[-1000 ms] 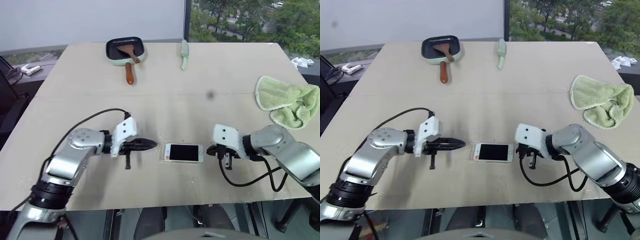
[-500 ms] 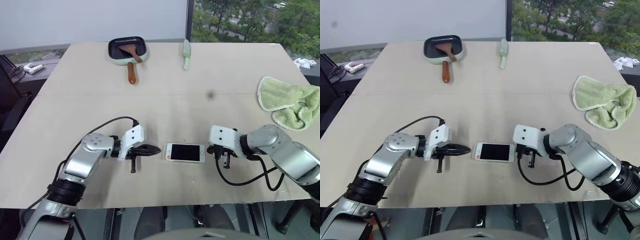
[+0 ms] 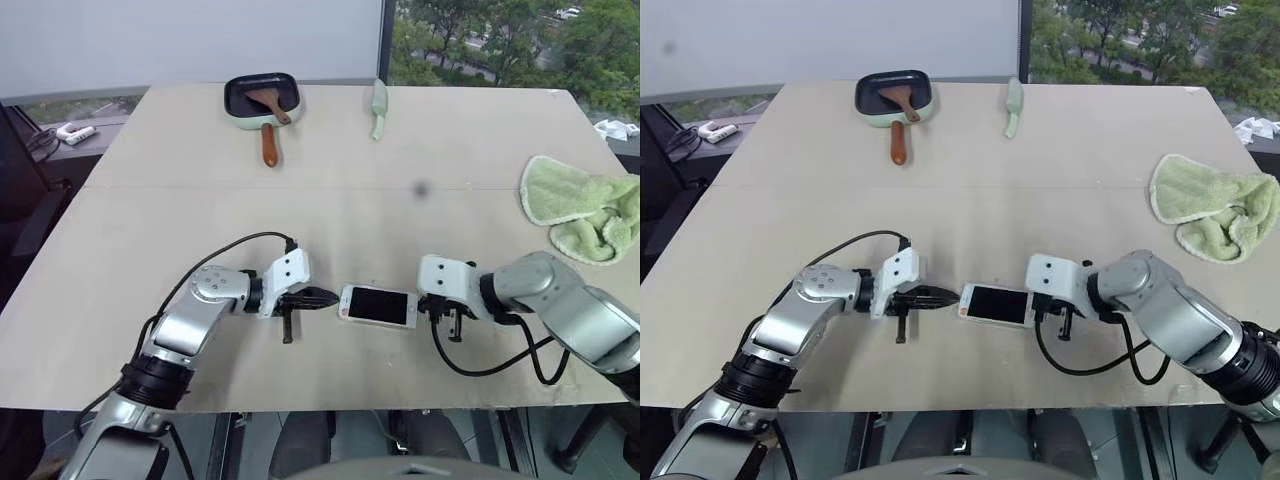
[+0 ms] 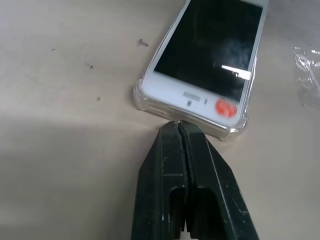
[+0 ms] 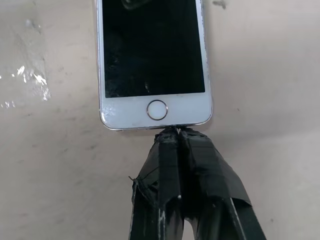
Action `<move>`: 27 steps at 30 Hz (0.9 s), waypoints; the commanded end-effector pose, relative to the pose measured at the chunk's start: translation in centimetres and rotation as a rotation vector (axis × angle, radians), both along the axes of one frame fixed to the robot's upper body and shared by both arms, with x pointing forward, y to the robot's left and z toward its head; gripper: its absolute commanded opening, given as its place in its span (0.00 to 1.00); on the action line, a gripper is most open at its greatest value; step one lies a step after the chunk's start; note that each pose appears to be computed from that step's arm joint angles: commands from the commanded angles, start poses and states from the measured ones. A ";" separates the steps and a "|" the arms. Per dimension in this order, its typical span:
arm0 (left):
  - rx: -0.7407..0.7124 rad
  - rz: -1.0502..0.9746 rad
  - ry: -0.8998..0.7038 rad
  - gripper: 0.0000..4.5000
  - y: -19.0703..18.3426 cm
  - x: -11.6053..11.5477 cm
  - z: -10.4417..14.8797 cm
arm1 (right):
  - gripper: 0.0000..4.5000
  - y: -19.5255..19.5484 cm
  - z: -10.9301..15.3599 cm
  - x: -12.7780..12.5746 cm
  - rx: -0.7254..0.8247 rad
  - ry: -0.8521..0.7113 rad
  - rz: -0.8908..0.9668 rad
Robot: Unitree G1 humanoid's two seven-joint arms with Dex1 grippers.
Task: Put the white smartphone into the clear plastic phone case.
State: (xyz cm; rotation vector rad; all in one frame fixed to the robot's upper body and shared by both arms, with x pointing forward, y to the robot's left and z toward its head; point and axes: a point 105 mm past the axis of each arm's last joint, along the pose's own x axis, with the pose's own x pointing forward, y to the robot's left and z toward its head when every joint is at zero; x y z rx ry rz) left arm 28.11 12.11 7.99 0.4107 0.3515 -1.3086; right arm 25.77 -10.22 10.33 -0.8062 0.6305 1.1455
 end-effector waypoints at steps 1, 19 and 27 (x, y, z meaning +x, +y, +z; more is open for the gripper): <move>-0.036 -0.056 -0.014 0.00 -1.8 -0.7 0.7 | 0.02 1.7 0.5 -0.5 0.025 -0.030 0.067; -0.095 0.046 -0.076 0.00 -1.3 1.0 1.3 | 0.02 -0.3 3.4 5.1 0.130 -0.269 -0.113; -0.125 0.168 -0.172 0.00 0.2 3.0 2.0 | 0.02 -4.6 2.7 4.3 0.142 -0.207 -0.244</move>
